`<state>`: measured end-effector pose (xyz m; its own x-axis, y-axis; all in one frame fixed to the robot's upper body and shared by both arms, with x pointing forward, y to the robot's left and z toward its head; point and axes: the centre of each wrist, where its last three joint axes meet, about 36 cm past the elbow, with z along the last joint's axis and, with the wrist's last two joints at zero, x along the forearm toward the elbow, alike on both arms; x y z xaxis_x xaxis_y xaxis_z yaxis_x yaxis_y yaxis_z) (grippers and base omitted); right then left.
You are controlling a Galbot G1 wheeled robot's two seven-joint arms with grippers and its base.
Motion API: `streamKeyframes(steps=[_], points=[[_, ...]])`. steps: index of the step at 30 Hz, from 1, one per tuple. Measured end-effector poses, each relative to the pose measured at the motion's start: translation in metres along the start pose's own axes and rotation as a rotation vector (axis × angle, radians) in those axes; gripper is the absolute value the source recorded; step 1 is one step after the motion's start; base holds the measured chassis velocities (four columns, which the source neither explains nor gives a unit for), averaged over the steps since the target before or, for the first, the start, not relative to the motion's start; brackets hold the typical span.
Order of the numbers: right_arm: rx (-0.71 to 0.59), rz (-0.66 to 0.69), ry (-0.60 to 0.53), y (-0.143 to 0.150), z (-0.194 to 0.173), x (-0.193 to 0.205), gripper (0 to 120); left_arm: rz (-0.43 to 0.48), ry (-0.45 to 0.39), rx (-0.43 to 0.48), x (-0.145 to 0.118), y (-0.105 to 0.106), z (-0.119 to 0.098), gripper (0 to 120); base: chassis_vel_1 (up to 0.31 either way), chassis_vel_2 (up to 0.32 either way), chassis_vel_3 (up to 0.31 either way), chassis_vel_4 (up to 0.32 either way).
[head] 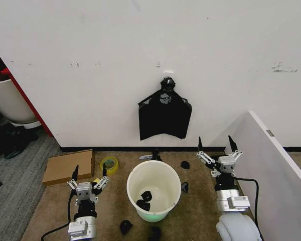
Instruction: Place the garbage bag over the trash bin.
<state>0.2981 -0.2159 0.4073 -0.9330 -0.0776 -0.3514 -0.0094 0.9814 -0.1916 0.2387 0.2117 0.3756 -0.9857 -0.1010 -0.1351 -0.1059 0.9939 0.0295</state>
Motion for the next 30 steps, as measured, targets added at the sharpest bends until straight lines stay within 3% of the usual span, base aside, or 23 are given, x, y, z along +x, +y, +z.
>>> streamKeyframes(steps=[1,2,4,5,10,14,23,30], points=[[0.000,0.000,0.000,0.000,0.000,0.000,100,0.000,0.000,0.000,0.000,0.000,0.000,100,0.000,0.000,0.000,0.000],[0.017,-0.018,-0.021,-0.002,0.004,-0.001,100,0.051,0.017,0.109,-0.004,0.001,-0.015,100,0.000,0.000,0.000,0.000],[0.019,-0.024,-0.026,-0.003,0.007,-0.002,100,0.122,0.017,0.232,-0.011,0.004,-0.032,100,0.000,0.000,0.000,0.000],[-0.001,-0.024,-0.019,-0.003,0.007,-0.003,100,0.143,0.005,0.245,-0.014,0.006,-0.034,100,0.000,0.000,0.000,0.000],[-0.159,-0.022,0.060,0.006,0.000,-0.003,100,0.179,-0.021,0.269,-0.013,0.005,-0.041,100,0.000,0.000,0.000,0.000],[-0.297,0.009,0.154,0.014,-0.009,-0.008,100,0.176,-0.043,0.243,-0.009,0.002,-0.034,100,0.000,0.000,0.000,0.000],[-0.616,0.013,0.232,0.030,-0.019,-0.023,100,0.174,-0.071,0.249,-0.001,0.005,-0.034,100,0.000,0.000,0.000,0.000],[-1.018,-0.004,0.263,0.045,-0.018,-0.078,100,0.180,-0.104,0.216,0.002,0.010,-0.038,100,0.000,0.000,0.000,0.000]])
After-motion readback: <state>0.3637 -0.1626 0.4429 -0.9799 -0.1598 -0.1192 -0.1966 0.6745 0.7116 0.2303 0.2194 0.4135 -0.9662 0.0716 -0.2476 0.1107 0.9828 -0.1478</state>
